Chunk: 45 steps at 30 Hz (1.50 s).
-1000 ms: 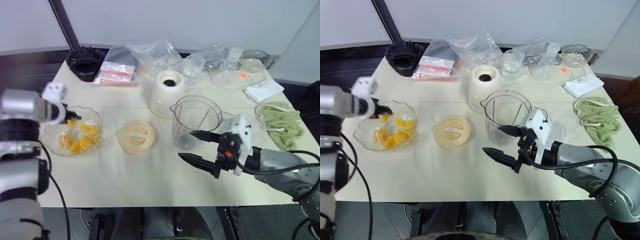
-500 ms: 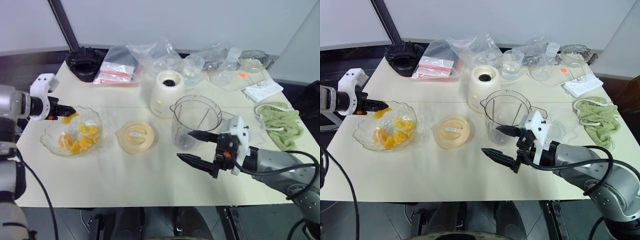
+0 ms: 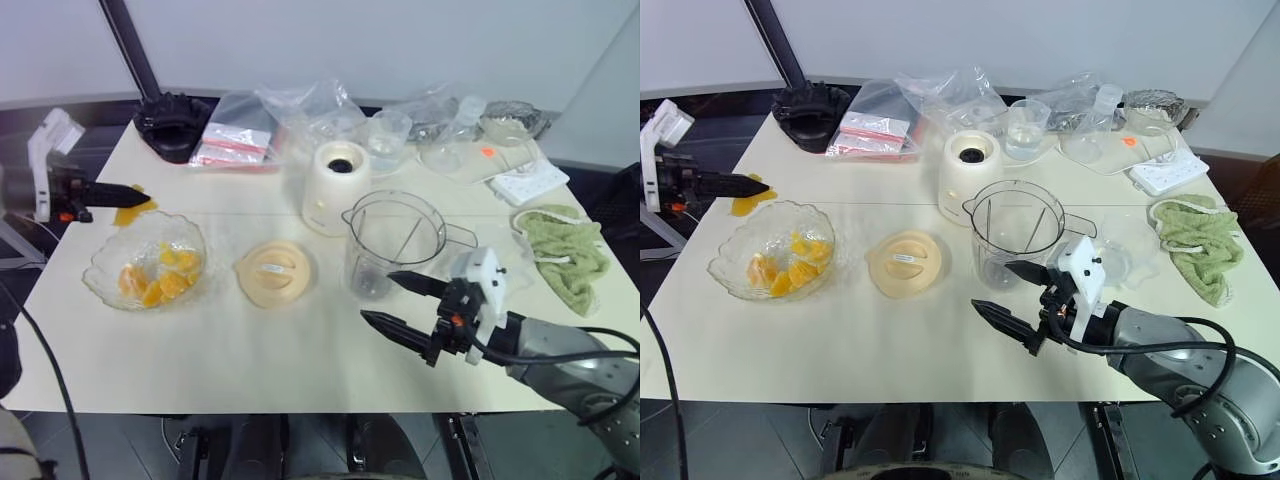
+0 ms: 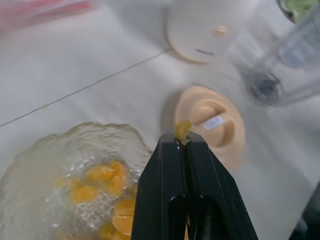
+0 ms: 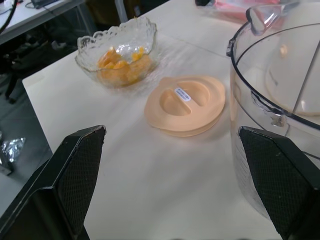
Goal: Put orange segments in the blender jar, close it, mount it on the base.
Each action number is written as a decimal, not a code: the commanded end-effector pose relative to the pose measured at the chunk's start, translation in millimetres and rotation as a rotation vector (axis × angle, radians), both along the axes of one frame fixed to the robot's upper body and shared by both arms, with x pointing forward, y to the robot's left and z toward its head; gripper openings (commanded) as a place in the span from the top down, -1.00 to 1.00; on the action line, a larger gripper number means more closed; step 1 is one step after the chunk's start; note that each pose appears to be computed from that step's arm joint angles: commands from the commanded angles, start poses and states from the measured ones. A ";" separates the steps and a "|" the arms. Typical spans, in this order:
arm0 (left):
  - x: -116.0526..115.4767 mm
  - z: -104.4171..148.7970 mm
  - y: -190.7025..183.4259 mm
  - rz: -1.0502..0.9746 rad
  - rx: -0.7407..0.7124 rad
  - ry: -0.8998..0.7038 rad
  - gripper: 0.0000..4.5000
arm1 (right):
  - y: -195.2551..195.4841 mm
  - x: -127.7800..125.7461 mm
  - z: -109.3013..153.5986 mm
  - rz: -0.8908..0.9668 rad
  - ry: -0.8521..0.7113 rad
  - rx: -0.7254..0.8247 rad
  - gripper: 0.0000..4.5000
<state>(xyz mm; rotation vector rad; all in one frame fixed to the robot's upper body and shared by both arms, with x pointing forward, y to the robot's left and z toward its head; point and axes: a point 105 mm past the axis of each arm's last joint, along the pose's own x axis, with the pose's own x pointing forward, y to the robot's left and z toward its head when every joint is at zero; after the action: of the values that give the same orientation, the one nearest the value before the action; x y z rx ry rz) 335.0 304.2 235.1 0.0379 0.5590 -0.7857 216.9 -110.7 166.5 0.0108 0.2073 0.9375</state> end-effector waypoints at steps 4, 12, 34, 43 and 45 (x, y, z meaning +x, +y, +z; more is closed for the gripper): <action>-4.8 -1.2 15.2 0.011 0.001 -0.027 0.98 | 13.9 -8.0 7.6 0.013 -0.050 0.034 -1.00; 7.8 23.2 -9.0 -0.069 0.014 -0.077 0.98 | 22.5 -14.0 4.8 -0.003 -0.031 0.058 -1.00; 36.8 78.3 -243.9 -0.834 -0.028 -0.316 0.98 | -29.7 -25.2 -4.6 -0.413 -0.030 0.049 -1.00; 31.8 34.9 -320.0 -0.992 -0.040 -0.317 0.98 | -61.2 -30.7 8.7 -0.555 -0.102 0.034 -1.00; 31.2 28.1 -328.2 -1.003 -0.030 -0.331 0.98 | -63.6 -31.8 10.3 -0.564 -0.109 0.029 -1.00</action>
<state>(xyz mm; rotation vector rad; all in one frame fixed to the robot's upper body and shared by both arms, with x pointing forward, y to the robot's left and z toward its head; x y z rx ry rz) 366.1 -20.1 255.2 0.4149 0.2399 -1.7254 186.9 -176.7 162.5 0.0539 0.1431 0.3679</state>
